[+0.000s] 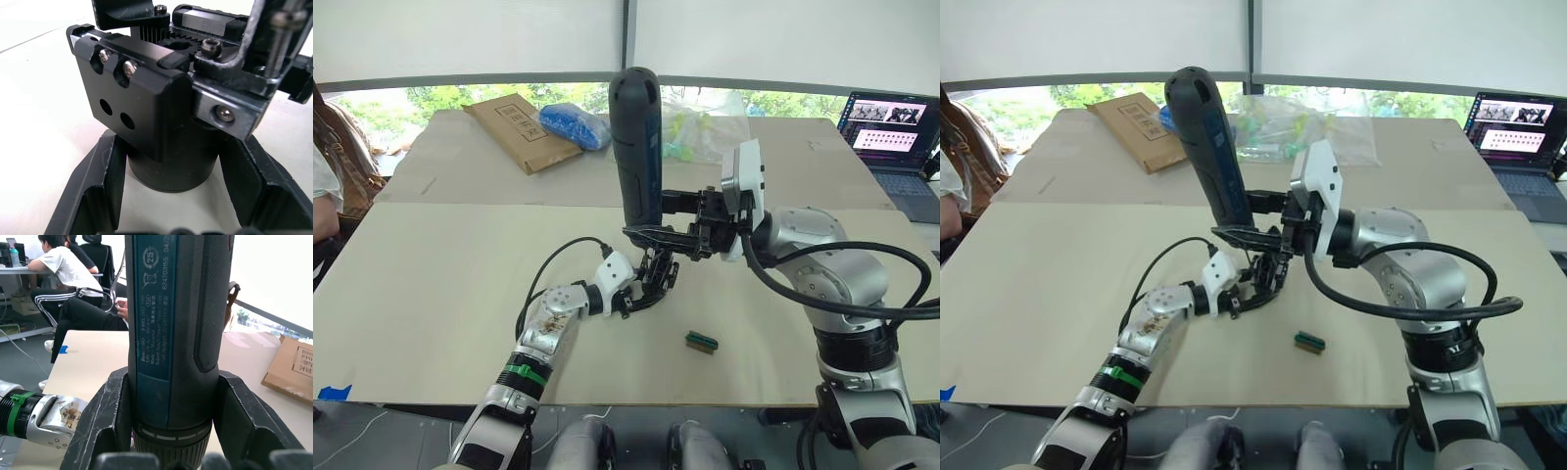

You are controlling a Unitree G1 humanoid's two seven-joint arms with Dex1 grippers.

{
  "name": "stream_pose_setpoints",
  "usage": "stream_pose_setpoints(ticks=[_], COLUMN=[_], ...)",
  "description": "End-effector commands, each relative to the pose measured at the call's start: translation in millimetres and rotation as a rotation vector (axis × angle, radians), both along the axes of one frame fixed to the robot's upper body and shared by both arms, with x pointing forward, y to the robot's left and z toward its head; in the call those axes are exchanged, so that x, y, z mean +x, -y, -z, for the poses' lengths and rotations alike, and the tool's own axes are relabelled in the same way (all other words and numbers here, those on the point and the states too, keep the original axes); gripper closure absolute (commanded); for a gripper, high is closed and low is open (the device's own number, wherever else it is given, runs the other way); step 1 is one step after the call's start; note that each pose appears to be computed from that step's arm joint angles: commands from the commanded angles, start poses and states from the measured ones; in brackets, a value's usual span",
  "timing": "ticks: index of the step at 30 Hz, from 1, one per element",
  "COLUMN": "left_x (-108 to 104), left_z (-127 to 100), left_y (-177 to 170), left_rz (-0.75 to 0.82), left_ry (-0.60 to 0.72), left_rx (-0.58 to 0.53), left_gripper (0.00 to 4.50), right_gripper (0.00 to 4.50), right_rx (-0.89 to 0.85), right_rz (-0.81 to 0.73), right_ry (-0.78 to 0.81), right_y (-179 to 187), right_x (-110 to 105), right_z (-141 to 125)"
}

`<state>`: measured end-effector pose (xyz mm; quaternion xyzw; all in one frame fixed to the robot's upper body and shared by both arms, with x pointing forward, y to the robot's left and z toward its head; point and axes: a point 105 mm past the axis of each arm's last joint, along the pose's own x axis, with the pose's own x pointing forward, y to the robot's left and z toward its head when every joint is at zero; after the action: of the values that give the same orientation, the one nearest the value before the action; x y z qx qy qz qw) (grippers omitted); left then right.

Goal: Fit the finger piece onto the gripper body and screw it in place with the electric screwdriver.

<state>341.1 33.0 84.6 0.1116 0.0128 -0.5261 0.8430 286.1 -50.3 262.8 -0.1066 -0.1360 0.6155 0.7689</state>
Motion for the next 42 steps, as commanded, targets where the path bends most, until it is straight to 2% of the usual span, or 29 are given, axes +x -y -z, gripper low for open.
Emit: stream_pose_setpoints(ticks=[1, 42], left_x=[0, 1], left_z=[-11, -12], left_y=[4, 3], left_rz=[0.017, 0.012], left_ry=[0.032, 0.039], left_rx=[-0.024, -0.024], left_gripper=[2.23, 2.23], right_gripper=[2.59, 2.59], right_rx=[0.029, 0.002], right_rz=[-0.024, -0.030], right_ry=[0.085, 0.063], right_y=[0, 0], right_x=[-8, -10], right_z=[-15, -5])
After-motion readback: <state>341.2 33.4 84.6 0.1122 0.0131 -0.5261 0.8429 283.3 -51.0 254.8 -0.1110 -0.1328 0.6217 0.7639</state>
